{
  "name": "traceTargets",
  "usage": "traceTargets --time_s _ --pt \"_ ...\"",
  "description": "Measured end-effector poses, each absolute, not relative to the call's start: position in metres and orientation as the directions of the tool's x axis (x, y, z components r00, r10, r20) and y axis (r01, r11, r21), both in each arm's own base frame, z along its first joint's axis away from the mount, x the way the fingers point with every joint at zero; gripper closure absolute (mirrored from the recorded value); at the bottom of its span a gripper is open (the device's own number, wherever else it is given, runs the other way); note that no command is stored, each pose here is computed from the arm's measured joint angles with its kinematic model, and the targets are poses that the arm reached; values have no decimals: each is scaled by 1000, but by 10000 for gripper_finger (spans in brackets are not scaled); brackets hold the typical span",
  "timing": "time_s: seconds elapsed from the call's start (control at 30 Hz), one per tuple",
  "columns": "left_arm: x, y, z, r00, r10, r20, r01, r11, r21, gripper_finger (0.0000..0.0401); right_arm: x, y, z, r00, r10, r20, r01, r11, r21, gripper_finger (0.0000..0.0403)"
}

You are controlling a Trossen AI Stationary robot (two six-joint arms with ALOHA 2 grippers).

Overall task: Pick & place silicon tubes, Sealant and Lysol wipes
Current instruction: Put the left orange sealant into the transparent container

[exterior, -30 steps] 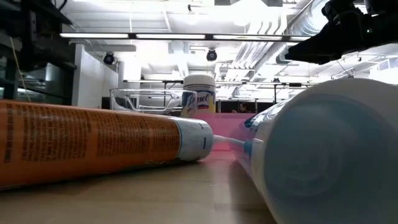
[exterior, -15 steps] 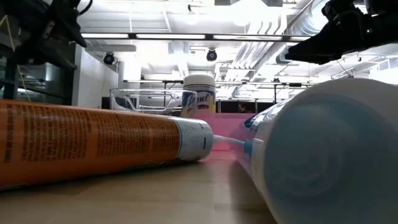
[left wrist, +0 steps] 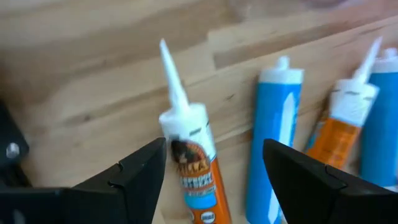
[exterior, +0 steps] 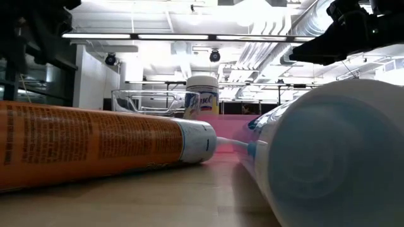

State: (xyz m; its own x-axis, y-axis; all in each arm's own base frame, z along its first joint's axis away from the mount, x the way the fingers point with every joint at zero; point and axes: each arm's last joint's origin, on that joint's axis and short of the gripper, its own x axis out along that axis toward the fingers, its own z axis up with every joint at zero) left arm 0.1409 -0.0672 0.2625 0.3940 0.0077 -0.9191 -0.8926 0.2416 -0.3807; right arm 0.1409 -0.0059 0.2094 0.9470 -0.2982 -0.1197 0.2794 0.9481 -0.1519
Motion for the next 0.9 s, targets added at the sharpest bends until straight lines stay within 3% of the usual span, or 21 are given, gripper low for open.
traceTargets --time_s 0.13,0.4,0.57,0.9 --pt "149 -83 252 343 -3 -939 -916 219 -336 141 141 -6 209 947 -298 -120 280 948 -152 82" --pt "160 -110 236 280 -66 -958 -912 295 -287 142 141 -6 209 947 -298 -120 279 948 -152 82" --pt "163 -126 228 303 -59 -951 -891 337 -304 142 141 -6 209 947 -298 -120 279 948 -152 82" --pt "169 -155 207 246 -118 -962 -916 296 -271 142 141 -6 209 947 -298 -120 279 948 -152 82"
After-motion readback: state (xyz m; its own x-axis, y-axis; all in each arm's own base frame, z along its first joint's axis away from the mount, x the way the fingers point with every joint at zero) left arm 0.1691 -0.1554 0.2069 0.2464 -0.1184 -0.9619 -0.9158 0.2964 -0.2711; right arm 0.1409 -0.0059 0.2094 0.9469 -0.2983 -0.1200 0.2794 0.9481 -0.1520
